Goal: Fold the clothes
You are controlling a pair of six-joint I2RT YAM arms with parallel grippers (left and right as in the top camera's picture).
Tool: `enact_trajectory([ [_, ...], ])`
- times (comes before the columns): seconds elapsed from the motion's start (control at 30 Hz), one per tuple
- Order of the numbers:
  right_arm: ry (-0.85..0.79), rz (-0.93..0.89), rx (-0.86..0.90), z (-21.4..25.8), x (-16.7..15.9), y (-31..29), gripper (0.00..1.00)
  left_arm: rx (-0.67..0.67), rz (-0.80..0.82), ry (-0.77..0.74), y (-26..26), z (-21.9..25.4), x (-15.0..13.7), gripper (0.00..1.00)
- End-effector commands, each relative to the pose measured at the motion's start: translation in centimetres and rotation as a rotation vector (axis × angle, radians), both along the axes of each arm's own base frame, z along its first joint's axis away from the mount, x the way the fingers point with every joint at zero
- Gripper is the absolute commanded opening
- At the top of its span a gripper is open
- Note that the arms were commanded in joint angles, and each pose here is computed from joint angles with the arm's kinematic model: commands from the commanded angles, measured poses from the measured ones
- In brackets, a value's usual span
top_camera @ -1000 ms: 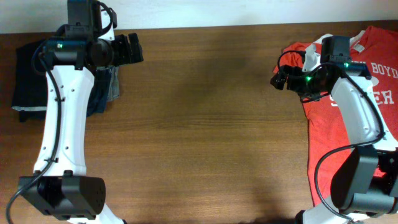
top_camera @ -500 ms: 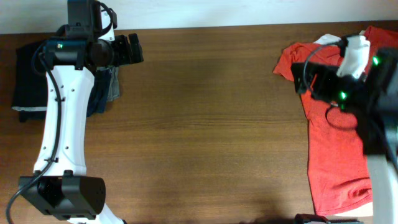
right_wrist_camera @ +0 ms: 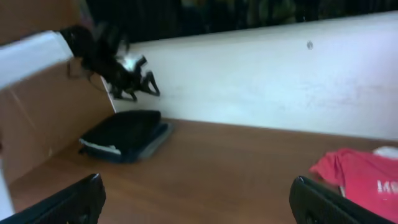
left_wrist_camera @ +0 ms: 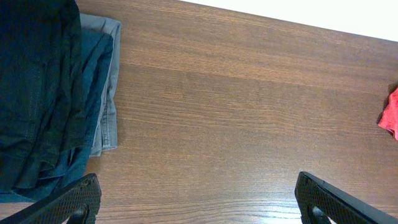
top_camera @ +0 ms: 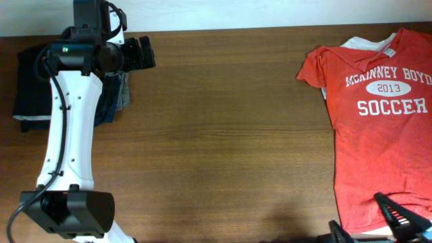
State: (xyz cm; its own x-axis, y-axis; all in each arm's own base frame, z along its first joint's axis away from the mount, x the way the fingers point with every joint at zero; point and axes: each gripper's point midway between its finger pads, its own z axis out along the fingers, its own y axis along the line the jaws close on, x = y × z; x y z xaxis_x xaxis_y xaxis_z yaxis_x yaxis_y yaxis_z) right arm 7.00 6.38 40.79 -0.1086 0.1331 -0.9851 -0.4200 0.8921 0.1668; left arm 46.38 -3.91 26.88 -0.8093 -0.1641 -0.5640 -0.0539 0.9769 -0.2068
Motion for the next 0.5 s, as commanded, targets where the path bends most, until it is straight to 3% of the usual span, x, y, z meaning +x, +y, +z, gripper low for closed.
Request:
enact_trajectory([
  [0.0, -0.012, -0.071, -0.001, -2.6, 1.9, -0.7, 0.98, 0.016, -0.009, 0.001, 0.1, -0.2, 0.1, 0.99],
  [0.3, -0.305, -0.16, 0.025, -7.8, 11.7, -1.5, 0.98, 0.016, -0.009, 0.001, 0.1, -0.2, 0.1, 0.99],
  [0.47, -0.307, -0.251, 0.036, -13.6, 15.4, -3.0, 0.98, 0.016, -0.009, 0.001, 0.1, -0.2, 0.1, 0.99],
])
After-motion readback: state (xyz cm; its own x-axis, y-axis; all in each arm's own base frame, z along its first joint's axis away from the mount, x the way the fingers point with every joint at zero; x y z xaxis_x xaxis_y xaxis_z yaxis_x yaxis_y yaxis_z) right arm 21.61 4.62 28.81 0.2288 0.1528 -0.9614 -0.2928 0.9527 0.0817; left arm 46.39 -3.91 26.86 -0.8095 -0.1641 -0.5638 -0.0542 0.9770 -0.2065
